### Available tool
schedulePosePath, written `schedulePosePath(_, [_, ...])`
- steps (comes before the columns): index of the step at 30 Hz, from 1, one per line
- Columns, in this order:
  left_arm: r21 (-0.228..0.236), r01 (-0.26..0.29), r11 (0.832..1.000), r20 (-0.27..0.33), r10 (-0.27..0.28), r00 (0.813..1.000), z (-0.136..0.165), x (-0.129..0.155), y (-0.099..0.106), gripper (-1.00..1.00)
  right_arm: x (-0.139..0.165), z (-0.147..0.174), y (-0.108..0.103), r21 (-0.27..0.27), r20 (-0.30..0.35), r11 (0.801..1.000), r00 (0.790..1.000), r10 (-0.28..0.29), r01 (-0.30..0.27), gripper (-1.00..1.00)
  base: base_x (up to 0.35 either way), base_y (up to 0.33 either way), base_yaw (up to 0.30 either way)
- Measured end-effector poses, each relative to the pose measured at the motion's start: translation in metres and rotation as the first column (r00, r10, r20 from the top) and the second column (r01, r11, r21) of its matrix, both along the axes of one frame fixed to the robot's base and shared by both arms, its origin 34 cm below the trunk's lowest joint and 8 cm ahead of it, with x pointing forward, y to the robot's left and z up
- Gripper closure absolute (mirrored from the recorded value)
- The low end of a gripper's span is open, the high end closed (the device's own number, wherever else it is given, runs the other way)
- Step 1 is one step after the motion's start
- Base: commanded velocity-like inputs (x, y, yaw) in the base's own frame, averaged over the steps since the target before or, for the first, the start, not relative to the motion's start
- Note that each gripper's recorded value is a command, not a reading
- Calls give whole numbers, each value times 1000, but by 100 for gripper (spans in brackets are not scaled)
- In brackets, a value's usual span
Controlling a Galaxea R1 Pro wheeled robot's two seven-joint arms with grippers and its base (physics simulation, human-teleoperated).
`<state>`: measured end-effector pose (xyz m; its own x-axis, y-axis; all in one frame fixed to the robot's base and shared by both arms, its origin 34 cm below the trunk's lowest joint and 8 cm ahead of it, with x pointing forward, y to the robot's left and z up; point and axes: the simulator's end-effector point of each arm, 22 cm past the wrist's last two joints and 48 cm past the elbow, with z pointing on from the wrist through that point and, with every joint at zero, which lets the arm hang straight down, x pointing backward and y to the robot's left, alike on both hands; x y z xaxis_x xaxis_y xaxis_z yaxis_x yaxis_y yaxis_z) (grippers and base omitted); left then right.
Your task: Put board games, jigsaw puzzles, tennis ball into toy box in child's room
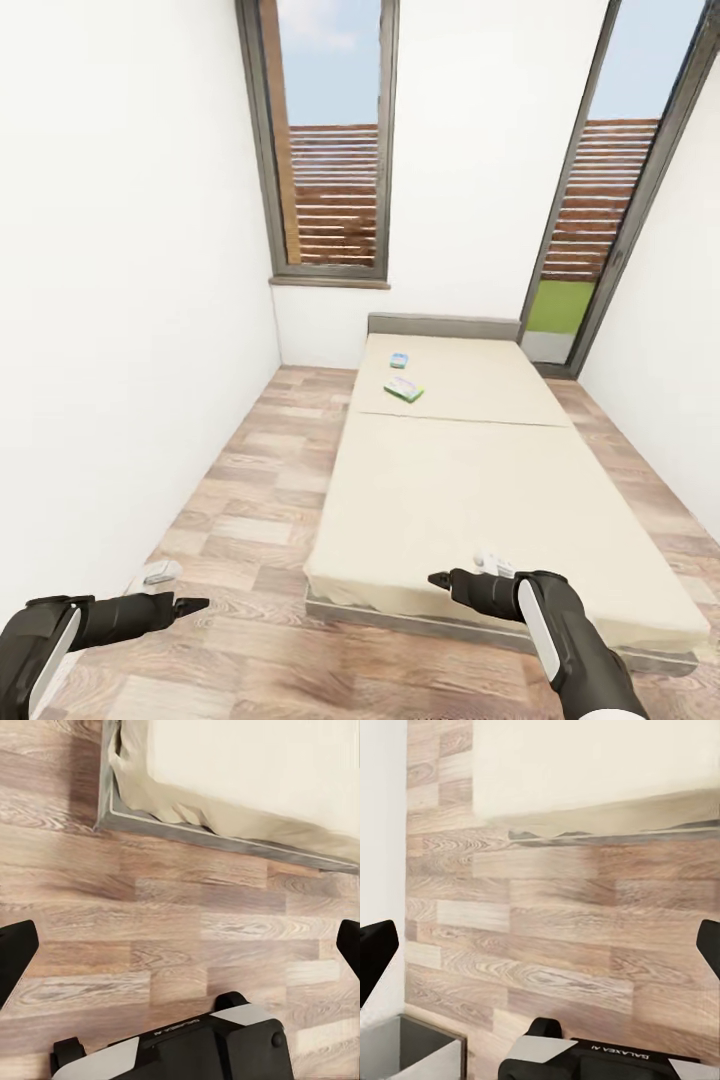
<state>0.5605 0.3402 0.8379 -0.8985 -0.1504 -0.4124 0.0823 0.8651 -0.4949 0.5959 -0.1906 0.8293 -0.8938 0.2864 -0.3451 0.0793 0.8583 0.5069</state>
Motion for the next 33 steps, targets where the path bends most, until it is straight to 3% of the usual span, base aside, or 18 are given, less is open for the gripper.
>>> schedulePosePath(21, [0, 1, 1000, 2, -1, 1000, 0, 0, 0, -100, -9, -18, 1, 2, -21, 1000, 1000, -6, 6, -100, 192, 235, -277])
schedulePosePath(33, [0, 1, 1000, 2, -1, 1000, 0, 0, 0, -100, -9, -18, 1, 0, -22, 1000, 1000, -7, 7, -100, 97, 245, -277])
